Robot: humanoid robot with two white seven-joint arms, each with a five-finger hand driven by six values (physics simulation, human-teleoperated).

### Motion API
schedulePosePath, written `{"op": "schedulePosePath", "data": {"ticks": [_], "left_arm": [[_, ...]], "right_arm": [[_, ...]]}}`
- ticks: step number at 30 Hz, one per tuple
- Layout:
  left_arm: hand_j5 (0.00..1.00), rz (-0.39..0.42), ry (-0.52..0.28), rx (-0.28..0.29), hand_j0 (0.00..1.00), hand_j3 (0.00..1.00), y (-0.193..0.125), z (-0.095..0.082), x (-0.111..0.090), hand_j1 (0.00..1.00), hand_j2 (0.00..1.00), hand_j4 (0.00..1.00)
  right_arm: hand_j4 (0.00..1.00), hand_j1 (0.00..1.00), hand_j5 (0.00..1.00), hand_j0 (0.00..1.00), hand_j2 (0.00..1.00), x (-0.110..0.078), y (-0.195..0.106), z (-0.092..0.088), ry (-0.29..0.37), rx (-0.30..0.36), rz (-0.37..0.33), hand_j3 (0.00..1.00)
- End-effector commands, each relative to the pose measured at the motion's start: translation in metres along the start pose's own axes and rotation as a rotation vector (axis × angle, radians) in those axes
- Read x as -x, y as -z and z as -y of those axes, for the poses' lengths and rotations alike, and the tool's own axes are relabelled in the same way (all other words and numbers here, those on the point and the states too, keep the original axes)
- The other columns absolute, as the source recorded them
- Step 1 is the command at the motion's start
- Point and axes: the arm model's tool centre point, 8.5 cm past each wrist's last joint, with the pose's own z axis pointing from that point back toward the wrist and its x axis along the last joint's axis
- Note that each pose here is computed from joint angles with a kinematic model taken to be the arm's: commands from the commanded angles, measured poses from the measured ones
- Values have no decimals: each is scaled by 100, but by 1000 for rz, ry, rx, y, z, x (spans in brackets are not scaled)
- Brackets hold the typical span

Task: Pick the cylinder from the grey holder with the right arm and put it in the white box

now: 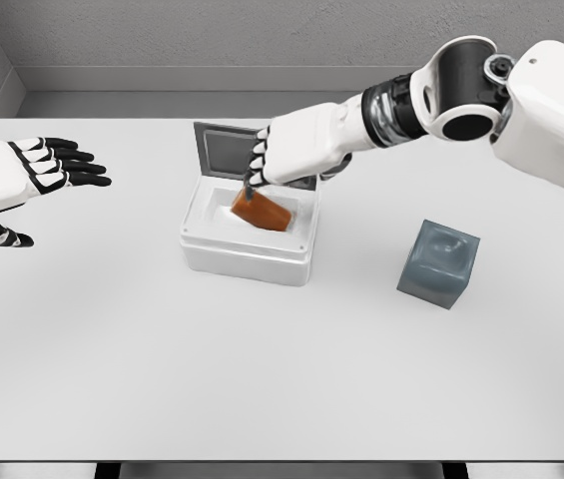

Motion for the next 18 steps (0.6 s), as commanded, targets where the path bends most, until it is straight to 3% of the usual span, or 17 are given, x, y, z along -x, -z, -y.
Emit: {"op": "schedulePosePath", "data": {"ticks": [1,4,8,10,11,13,16,18], "left_arm": [[100,-1,-5,-3,100,100,0,-1,0,100,100,100],[100,-1,-4,-3,100,100,0,-1,0,100,100,100],[100,-2,7,-6,100,100,-1,-5,1,100,100,100],[100,0,14,3,100,100,1,-8,1,100,100,100],[100,1,20,-4,100,100,1,-12,1,100,100,100],[100,9,30,-10,100,100,5,-16,1,100,100,100],[100,71,57,1,100,100,31,-26,-5,100,100,100],[100,107,82,2,100,100,52,-36,-6,100,100,100]], "right_arm": [[99,99,99,99,99,0,-9,-1,5,9,-9,99],[99,99,99,99,99,-16,-48,3,-38,47,-17,99],[99,99,99,99,99,-35,-73,2,-60,63,-3,99],[99,99,99,99,99,-40,-89,-5,-32,67,-5,99],[99,99,99,99,99,-40,-100,-8,-13,75,-14,99],[99,99,99,99,99,-37,-134,-11,67,160,-56,99],[99,99,99,99,99,-33,-196,-27,226,294,-134,99],[100,100,100,100,100,-36,-219,-43,319,360,-157,100]]}}
